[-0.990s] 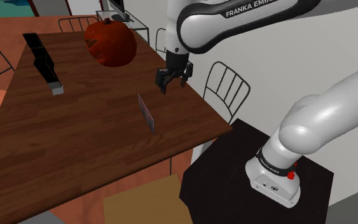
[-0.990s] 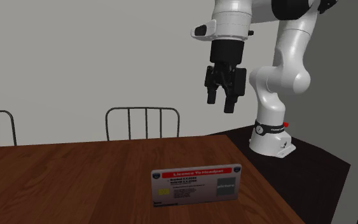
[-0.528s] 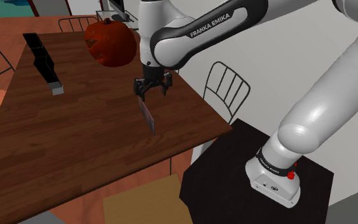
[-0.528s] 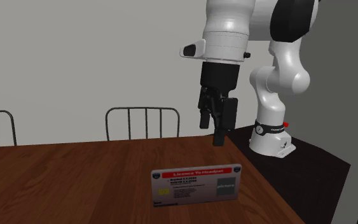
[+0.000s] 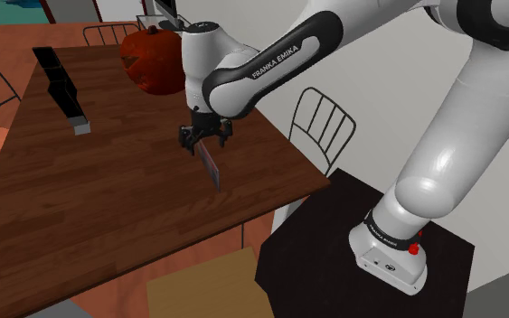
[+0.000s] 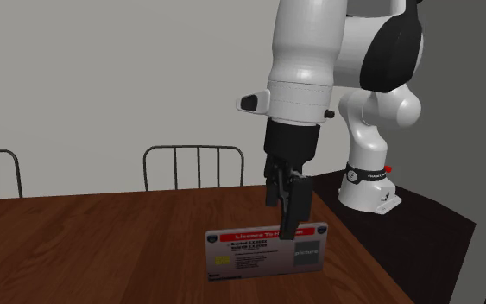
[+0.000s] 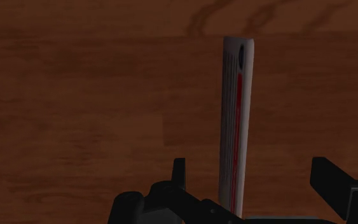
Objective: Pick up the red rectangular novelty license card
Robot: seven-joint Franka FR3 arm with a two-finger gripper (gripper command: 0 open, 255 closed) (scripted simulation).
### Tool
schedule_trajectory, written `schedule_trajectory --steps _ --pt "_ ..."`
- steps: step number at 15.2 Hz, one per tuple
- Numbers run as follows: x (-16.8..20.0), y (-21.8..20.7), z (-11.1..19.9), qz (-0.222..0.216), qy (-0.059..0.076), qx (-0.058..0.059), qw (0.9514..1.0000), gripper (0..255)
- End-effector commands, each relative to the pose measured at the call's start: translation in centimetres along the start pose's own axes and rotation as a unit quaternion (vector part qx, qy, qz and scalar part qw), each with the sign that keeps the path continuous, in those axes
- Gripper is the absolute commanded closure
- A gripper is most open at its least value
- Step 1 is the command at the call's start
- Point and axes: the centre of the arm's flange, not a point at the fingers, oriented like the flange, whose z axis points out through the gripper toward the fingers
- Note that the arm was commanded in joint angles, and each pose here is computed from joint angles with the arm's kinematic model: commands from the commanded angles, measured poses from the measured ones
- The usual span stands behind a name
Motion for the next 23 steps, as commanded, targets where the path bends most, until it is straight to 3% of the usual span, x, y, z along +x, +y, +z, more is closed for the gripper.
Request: schedule_trajectory --steps 1,4,5,14,23 --pt "-0.2 0.1 1.1 0.0 0.0 0.0 1.0 0" --pt "-0.2 0.1 1.4 0.0 0.0 0.0 1.0 0" --pt "-0.2 0.1 1.4 0.0 0.0 0.0 1.0 255" --pt "-0.2 0.1 1.4 0.0 0.0 0.0 1.0 255" --pt "0.3 0.1 -3.4 0.0 0.0 0.0 1.0 255"
